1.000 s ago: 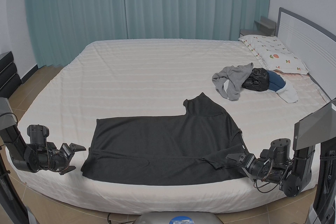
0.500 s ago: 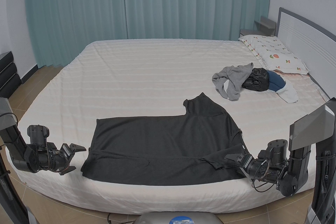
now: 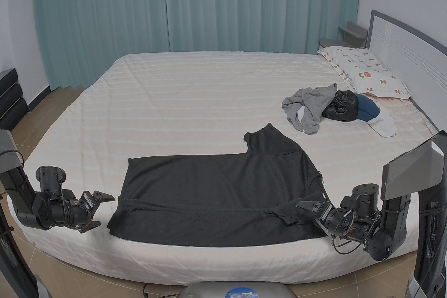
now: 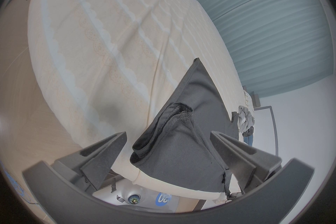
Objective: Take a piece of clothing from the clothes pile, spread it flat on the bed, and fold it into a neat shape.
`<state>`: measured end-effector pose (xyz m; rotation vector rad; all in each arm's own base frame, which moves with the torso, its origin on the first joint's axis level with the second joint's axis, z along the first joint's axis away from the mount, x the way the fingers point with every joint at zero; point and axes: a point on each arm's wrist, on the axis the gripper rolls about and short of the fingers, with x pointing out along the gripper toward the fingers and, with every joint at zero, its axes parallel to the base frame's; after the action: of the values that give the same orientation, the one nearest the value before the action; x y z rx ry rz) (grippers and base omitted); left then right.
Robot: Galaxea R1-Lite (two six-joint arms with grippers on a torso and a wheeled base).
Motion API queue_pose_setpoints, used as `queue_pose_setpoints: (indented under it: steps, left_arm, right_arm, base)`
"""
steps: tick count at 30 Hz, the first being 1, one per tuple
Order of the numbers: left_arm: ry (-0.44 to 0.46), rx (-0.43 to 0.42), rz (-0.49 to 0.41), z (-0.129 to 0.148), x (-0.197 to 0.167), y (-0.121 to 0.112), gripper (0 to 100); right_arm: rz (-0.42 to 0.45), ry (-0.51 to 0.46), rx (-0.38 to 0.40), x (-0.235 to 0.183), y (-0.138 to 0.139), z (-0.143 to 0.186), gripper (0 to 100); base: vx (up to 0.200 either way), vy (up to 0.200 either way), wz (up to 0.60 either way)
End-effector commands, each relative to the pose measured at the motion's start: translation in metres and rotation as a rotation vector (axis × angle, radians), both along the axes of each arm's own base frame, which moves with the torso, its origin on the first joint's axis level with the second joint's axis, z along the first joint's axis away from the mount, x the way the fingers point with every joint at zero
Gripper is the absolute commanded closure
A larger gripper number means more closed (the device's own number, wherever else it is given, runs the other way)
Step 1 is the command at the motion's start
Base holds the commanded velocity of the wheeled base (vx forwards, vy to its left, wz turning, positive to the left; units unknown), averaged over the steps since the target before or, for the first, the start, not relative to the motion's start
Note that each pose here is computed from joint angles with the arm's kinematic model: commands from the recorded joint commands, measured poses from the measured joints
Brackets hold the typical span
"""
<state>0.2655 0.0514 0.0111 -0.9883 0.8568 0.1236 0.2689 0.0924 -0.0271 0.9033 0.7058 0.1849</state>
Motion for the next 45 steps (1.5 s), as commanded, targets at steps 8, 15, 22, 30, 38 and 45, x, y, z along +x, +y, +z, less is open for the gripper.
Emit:
queue_pose_setpoints:
  steps: [8, 15, 22, 30, 38, 45]
  left_arm:
    - [0.001, 0.001, -0.002, 0.000, 0.000, 0.000, 0]
    - [0.002, 0.002, -0.001, 0.000, 0.000, 0.000, 0]
    - [0.002, 0.002, -0.001, 0.000, 0.000, 0.000, 0]
    - [0.002, 0.002, -0.001, 0.000, 0.000, 0.000, 0]
    - [0.002, 0.003, 0.000, -0.001, 0.000, 0.000, 0]
    - [0.002, 0.003, 0.000, -0.001, 0.000, 0.000, 0]
  right_arm:
    - [-0.012, 0.019, -0.007, 0.008, -0.001, -0.016, 0]
    - [-0.020, 0.010, -0.005, 0.009, -0.001, -0.014, 100]
    - [-0.042, 0.005, -0.012, 0.008, -0.002, -0.012, 100]
    - [-0.033, 0.001, -0.007, 0.002, -0.001, -0.003, 100]
    - [0.000, 0.023, -0.008, -0.022, 0.002, 0.011, 100]
    - [-0.001, 0.064, -0.031, -0.031, -0.001, 0.007, 100]
  base:
    - [0.000, 0.000, 0.00]
    - [0.000, 0.000, 0.00]
    - [0.000, 0.000, 0.00]
    - [0.000, 0.000, 0.00]
    - [0.000, 0.000, 0.00]
    - [0.000, 0.000, 0.00]
